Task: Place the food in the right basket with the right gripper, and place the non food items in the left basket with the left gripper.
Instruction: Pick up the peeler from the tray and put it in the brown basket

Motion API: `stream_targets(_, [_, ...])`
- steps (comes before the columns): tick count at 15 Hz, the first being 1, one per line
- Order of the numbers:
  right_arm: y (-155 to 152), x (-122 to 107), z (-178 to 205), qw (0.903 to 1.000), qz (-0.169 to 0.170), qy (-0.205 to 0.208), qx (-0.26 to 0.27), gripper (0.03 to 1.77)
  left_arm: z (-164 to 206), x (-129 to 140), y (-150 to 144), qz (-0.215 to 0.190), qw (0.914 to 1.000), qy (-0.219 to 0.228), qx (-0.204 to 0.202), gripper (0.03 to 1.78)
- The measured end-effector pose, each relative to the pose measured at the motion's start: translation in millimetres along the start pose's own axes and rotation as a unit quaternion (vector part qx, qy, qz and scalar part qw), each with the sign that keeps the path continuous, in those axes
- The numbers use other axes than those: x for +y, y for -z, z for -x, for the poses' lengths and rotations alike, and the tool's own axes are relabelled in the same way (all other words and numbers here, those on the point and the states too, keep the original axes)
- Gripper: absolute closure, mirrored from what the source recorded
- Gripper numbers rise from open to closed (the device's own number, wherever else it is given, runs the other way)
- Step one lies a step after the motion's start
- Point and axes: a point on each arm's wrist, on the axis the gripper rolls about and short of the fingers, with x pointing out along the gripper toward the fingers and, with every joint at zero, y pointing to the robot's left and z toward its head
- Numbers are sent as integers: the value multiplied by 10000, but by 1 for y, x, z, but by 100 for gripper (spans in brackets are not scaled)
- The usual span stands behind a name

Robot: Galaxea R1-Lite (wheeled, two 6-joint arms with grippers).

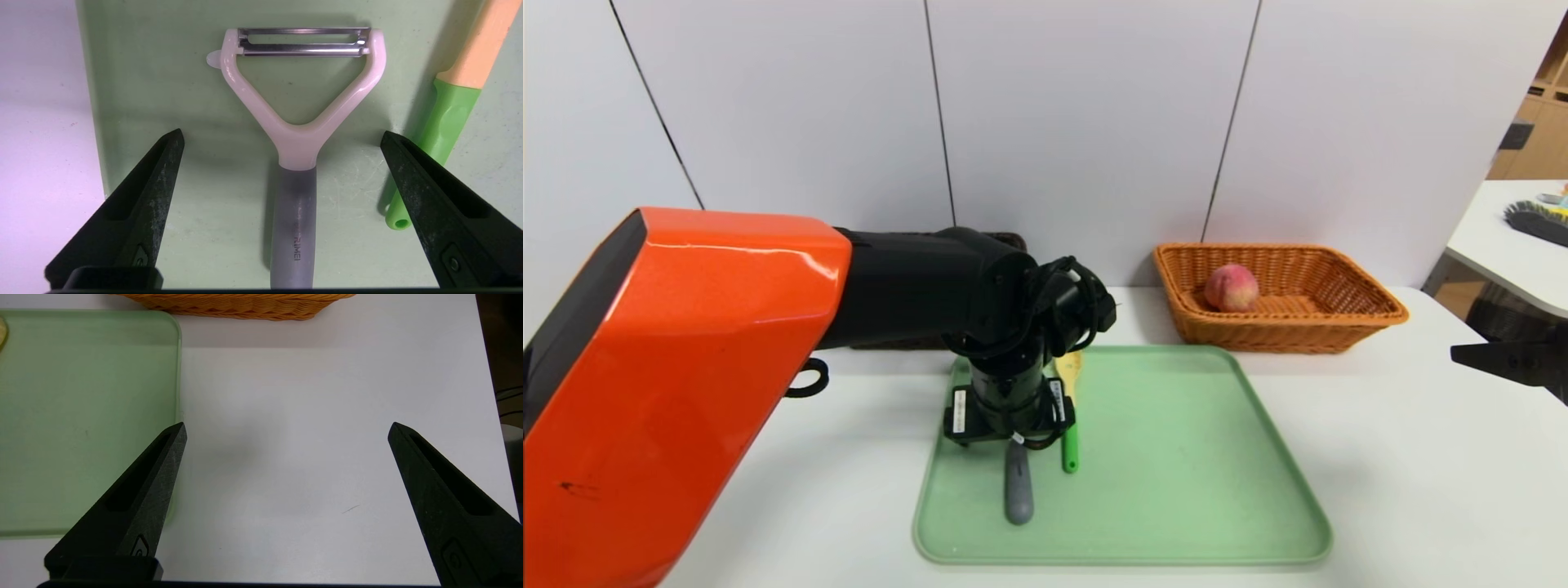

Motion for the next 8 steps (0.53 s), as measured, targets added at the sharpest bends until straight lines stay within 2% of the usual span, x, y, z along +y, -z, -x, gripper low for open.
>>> stream_targets(5, [-1, 0, -2, 10000, -2, 0, 15, 10, -2, -1, -2, 23, 10000, 30, -30, 12])
stream_targets(8, [-1, 0, -2, 10000, 6, 2, 25, 10, -3, 0, -2, 52, 10000, 38, -30, 57])
